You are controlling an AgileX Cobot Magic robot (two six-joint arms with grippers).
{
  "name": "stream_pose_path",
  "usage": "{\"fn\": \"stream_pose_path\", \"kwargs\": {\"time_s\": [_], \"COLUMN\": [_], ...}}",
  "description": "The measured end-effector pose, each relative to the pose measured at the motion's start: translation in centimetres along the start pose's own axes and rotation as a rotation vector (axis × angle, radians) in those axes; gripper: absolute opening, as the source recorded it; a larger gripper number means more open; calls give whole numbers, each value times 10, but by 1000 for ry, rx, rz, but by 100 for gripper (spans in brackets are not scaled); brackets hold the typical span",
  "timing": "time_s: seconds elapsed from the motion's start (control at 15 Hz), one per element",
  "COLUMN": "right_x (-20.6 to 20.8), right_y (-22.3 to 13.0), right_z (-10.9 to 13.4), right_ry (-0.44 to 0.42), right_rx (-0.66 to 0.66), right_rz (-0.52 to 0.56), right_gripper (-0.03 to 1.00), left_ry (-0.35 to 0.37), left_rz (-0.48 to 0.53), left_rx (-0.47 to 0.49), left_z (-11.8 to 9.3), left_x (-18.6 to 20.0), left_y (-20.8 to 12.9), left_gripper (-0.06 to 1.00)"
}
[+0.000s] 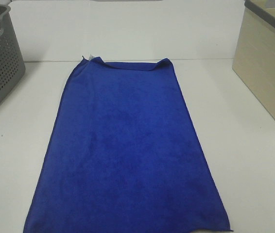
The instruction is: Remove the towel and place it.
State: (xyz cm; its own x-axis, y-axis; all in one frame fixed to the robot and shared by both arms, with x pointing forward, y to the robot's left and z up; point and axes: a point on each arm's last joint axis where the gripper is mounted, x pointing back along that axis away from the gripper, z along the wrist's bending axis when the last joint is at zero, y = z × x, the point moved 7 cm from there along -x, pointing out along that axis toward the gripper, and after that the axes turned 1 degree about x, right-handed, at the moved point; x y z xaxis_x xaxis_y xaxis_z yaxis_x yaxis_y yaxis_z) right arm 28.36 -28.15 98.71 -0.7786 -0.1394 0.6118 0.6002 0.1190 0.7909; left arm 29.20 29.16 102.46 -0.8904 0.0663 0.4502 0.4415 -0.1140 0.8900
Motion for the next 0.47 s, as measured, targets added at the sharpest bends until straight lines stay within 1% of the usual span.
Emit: {"fn": "stream_pose_path", "kwargs": {"time_s": [0.47], "right_x": [0], "right_y": [0], "right_z": [0], "right_ry": [0], "right_rx": [0], "right_rz": [0], "right_gripper": [77], "left_ry": [-1], "left_rz": [0], "left_rx": [1], "left_z": [0], "left_x": [0], "left_y": [0], "left_gripper": [83]}}
